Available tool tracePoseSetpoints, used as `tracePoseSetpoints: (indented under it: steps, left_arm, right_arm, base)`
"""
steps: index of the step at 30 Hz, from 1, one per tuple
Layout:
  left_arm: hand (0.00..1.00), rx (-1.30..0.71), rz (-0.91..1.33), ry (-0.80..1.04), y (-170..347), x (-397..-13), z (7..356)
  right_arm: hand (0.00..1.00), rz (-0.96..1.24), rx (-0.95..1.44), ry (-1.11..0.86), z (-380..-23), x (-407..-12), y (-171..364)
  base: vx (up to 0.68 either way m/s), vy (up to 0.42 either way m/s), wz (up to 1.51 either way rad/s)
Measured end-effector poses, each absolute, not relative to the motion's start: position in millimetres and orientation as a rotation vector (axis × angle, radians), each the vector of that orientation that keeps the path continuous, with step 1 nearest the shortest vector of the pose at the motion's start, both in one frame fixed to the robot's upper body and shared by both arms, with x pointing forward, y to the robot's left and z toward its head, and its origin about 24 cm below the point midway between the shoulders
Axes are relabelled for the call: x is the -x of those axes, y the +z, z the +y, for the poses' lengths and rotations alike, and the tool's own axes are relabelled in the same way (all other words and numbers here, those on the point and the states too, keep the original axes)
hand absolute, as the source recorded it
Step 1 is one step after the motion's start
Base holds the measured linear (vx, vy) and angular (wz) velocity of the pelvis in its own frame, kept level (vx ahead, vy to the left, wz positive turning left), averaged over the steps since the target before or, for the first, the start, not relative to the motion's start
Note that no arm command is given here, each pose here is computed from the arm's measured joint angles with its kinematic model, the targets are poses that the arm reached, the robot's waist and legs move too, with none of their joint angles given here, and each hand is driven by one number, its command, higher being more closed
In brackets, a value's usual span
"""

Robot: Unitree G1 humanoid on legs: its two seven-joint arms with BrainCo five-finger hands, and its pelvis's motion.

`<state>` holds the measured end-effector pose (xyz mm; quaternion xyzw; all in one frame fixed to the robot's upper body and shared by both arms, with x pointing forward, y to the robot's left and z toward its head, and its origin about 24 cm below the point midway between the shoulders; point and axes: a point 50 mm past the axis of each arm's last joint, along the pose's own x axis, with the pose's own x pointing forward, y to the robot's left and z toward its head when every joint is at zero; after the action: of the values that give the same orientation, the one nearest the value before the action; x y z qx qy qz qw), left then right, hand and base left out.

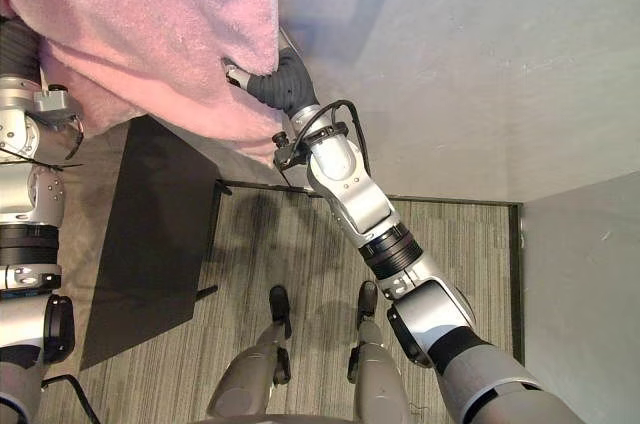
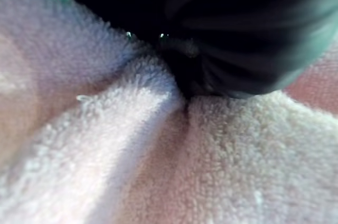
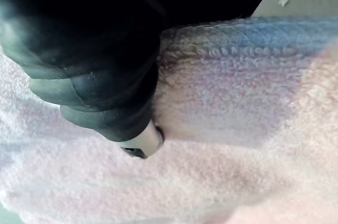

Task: Organize washtable

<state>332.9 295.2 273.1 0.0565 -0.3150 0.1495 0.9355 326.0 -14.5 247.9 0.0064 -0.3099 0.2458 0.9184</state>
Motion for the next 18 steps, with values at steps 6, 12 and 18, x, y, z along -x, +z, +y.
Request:
tracePoseSetpoints:
  steps: [6,12,18]
  left_arm:
    - [1.00,-0.121,-0.597,0.323,269,-338,299]
    - [1.00,-0.077,-0.674,0.205,245,-315,262]
    - [1.00,-0.002,-0.563,0.155,193,-301,247]
  right_arm:
    - [1.00,-0.644,-0.036,0.455,-20,-328,251]
    - [1.00,-0.646,-0.076,0.292,-53,-344,260]
    - [1.00,-0.626,-0.084,0.237,-69,-355,269]
  base:
    - [0.00,0.000,0.00]
    - [0.00,0.000,0.00]
    - [-0.03,0.001,-0.07]
